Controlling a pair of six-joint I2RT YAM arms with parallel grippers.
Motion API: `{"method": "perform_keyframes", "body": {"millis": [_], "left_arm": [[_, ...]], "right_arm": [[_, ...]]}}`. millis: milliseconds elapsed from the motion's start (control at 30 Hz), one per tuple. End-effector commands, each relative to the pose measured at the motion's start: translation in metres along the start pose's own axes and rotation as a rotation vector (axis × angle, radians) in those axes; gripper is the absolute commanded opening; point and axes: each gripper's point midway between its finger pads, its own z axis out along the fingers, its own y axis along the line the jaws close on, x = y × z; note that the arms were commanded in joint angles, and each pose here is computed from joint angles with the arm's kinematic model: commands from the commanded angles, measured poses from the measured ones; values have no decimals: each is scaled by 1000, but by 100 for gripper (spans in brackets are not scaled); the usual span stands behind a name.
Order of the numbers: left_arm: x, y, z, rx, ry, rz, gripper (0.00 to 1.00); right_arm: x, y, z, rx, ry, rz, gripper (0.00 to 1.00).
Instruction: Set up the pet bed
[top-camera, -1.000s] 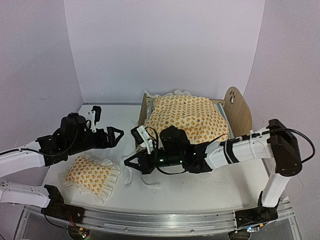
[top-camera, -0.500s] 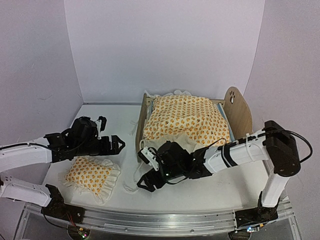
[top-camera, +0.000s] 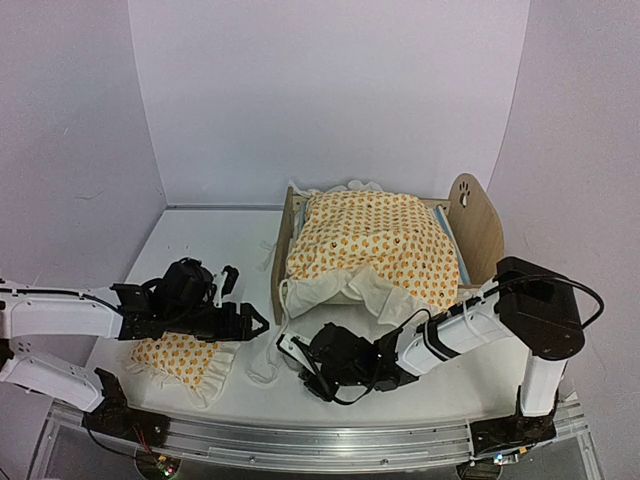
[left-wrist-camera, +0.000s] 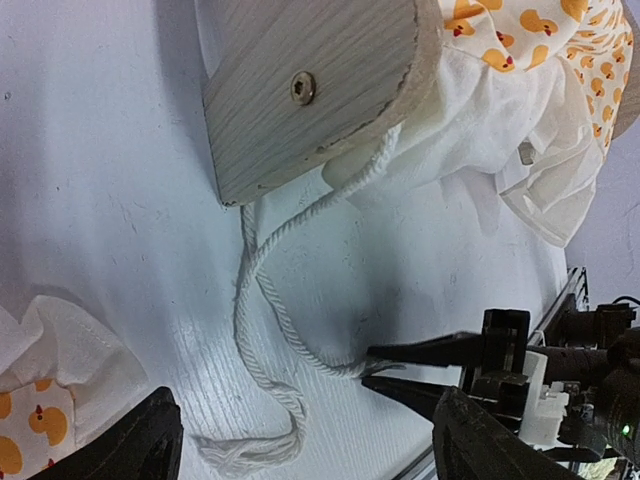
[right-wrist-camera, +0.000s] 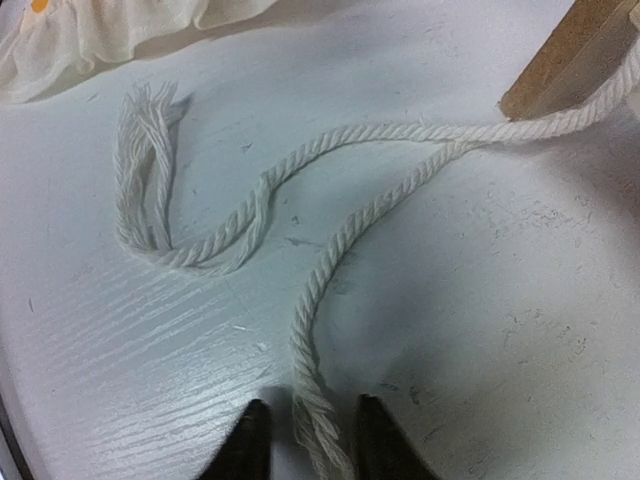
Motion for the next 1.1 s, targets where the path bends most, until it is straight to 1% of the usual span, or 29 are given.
{"method": "perform_keyframes", "body": {"millis": [0,33,100,167,233,300,400,467,533,600,667,733,800,833,900,1033,1067], "left_arm": [[-12,-10,-4,93,-116,-19,85],[-15,-9,-6,98,-145,-15,85],[-21,-12,-9,131,-203,10,85],[-27,-21,-14,180,-263,83,83],[-32,-31,-21,241,-337,177,83],[-36,-39,-29,280,-407,289,84],[-37,-42,-30,269,-443,442,86],[-35,-48,-27,283,-444,516,85],[-29,-61,-28,364,-449,581,82],[-21,-72,-26,442,-429,613,80],[-9,-82,-22,530,-377,633,76],[1,-85,-11,584,-287,609,73],[7,-87,-5,624,-233,589,71],[10,-87,-3,634,-214,588,70],[9,-82,-1,623,-210,584,63],[-1,-78,0,600,-240,593,55],[-3,-77,1,589,-247,591,54]], "right_arm": [[-2,-25,-9,188,-62,-1,7],[-7,-24,-14,177,-91,26,1],[-24,-14,-24,106,-144,73,0],[-48,-2,-37,9,-205,123,0],[-71,2,-50,-74,-271,183,0],[-86,-1,-54,-147,-301,230,0],[-106,-3,-55,-236,-320,280,0],[-113,-9,-53,-272,-311,315,0],[-122,-11,-54,-324,-311,340,0],[-127,-15,-55,-349,-313,361,0],[-130,-16,-56,-376,-314,370,0],[-131,-18,-57,-378,-318,373,0],[-132,-18,-58,-382,-319,371,0],[-132,-17,-58,-388,-318,369,0],[-131,-14,-59,-403,-315,360,0],[-130,-9,-60,-430,-309,346,0],[-130,-8,-61,-437,-309,343,0]]}}
